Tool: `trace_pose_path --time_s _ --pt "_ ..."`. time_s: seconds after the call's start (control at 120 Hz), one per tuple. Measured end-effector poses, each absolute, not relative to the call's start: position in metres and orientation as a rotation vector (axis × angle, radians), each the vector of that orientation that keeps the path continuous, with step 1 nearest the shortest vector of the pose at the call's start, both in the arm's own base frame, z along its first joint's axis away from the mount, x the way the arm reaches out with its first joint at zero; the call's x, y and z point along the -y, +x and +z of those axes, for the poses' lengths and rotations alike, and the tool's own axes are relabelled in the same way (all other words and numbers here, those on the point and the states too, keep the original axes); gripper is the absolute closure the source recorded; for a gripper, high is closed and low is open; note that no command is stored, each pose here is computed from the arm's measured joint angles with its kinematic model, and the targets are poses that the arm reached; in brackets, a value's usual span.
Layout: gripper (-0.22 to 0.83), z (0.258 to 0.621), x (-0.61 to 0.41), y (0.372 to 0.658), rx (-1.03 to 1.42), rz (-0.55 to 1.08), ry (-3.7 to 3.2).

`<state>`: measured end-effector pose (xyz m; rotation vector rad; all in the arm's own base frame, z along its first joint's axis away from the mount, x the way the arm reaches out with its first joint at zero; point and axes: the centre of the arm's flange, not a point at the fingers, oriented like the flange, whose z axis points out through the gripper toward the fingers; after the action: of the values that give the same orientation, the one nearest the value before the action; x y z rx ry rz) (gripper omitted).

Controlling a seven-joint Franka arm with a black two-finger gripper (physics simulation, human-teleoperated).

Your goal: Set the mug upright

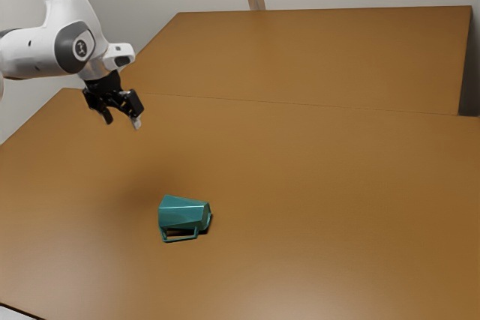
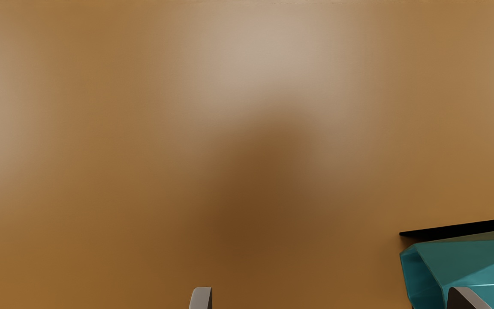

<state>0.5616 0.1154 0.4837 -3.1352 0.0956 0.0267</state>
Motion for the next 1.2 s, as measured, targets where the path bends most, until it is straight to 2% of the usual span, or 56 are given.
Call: trace_pose_path --time_s 0.108,0.192,0.333,0.442,1.017,1.2 --pt "0.00 0.473 -0.114 0.544 -0.068 0.032 -3.186" --pt "0.00 0.445 -0.114 0.520 0.003 0.058 -3.267" --pt "0.00 0.405 -0.153 0.487 0.350 0.048 -3.441" --pt "0.00 0.390 -0.171 0.474 0.527 0.019 -3.504" --pt "0.00 0.315 -0.121 0.471 0.723 0.134 -3.715" --pt "0.00 0.304 -0.127 0.469 0.785 0.119 -3.749"
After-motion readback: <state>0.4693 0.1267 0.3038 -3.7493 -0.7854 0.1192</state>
